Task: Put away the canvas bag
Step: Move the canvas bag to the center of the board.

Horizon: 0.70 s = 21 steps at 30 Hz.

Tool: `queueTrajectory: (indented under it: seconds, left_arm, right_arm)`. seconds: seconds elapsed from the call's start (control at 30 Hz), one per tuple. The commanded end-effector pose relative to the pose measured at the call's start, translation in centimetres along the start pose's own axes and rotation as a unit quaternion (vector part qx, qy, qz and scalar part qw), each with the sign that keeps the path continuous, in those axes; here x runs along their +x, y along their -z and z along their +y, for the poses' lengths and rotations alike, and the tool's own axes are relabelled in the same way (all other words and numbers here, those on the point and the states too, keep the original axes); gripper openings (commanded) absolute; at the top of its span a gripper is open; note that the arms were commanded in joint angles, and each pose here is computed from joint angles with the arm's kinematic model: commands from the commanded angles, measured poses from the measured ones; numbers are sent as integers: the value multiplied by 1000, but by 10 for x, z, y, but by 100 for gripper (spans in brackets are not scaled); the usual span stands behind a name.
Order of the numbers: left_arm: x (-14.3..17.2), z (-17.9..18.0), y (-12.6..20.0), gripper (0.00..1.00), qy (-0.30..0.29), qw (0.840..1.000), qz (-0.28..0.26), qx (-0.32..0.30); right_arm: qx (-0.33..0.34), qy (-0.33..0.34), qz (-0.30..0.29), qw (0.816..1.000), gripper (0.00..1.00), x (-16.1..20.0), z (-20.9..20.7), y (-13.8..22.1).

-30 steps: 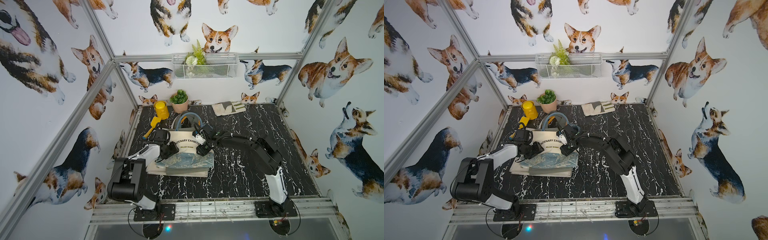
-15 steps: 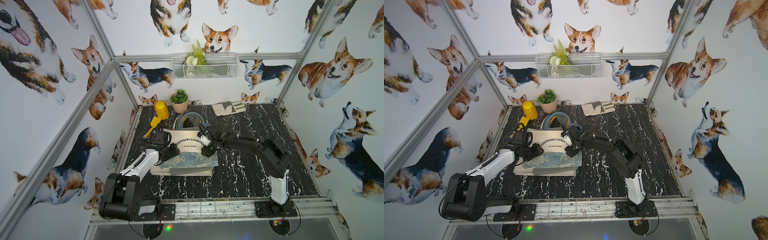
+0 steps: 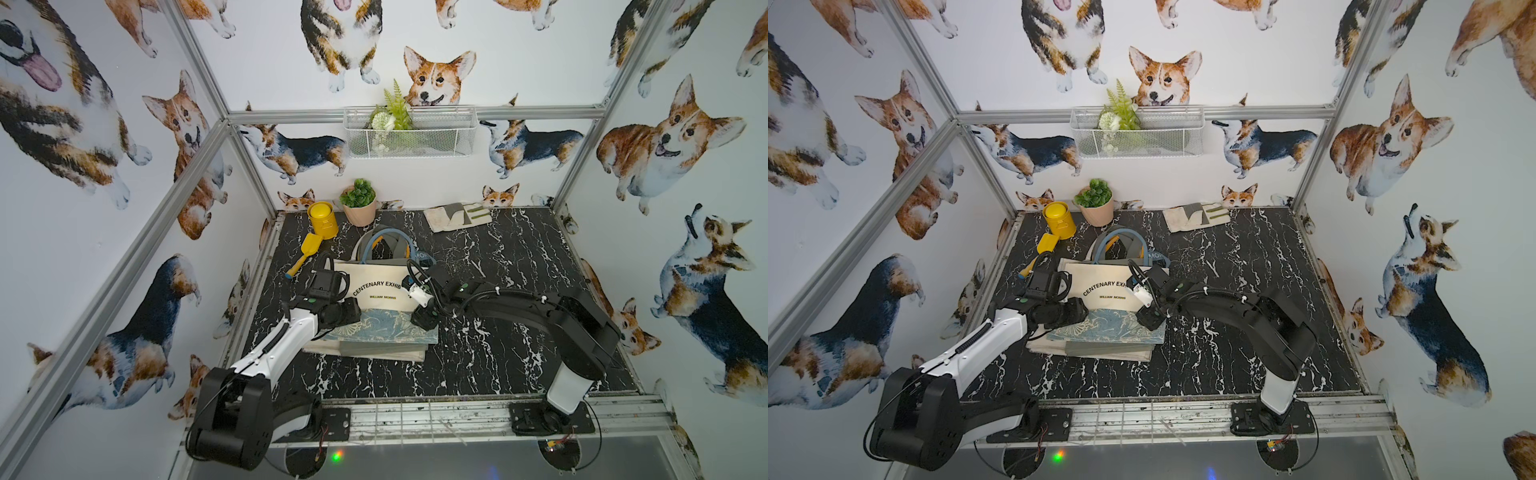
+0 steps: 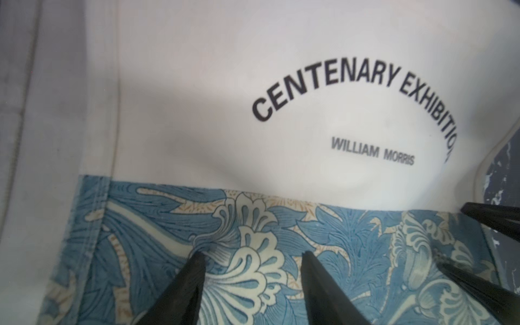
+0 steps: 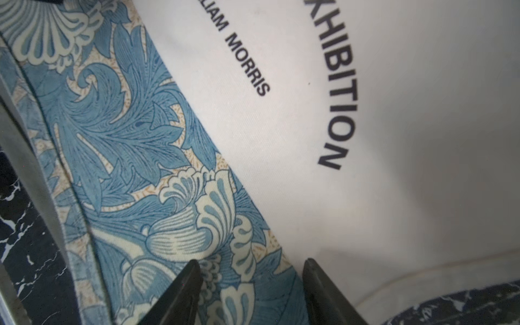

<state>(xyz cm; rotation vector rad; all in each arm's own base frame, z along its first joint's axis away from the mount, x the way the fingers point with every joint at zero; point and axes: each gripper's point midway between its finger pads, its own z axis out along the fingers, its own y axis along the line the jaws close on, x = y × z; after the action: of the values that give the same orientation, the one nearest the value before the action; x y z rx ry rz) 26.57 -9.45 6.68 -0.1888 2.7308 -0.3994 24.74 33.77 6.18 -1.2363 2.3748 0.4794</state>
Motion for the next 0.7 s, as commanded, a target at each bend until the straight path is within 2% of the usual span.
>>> queueTrajectory:
  seconds: [0.0, 0.1, 0.3, 0.53, 0.67]
  left_arm:
    - [18, 18, -3, 58, 17, 999, 25, -45]
    - [24, 29, 2, 59, 22, 997, 20, -68]
    - [26, 35, 9, 61, 55, 996, -7, -72]
    - [49, 44, -8, 62, 79, 993, 39, -85]
    - [41, 40, -1, 62, 74, 994, 18, -75]
  right_arm:
    - [-9, 60, 21, 998, 60, 26, 5, -2]
    - [-6, 73, 18, 997, 61, 38, 5, 5]
    - [-12, 82, -46, 995, 62, 37, 14, 21]
    - [3, 59, 14, 998, 62, 54, 7, -4]
    - [10, 48, -3, 999, 62, 51, 6, 3]
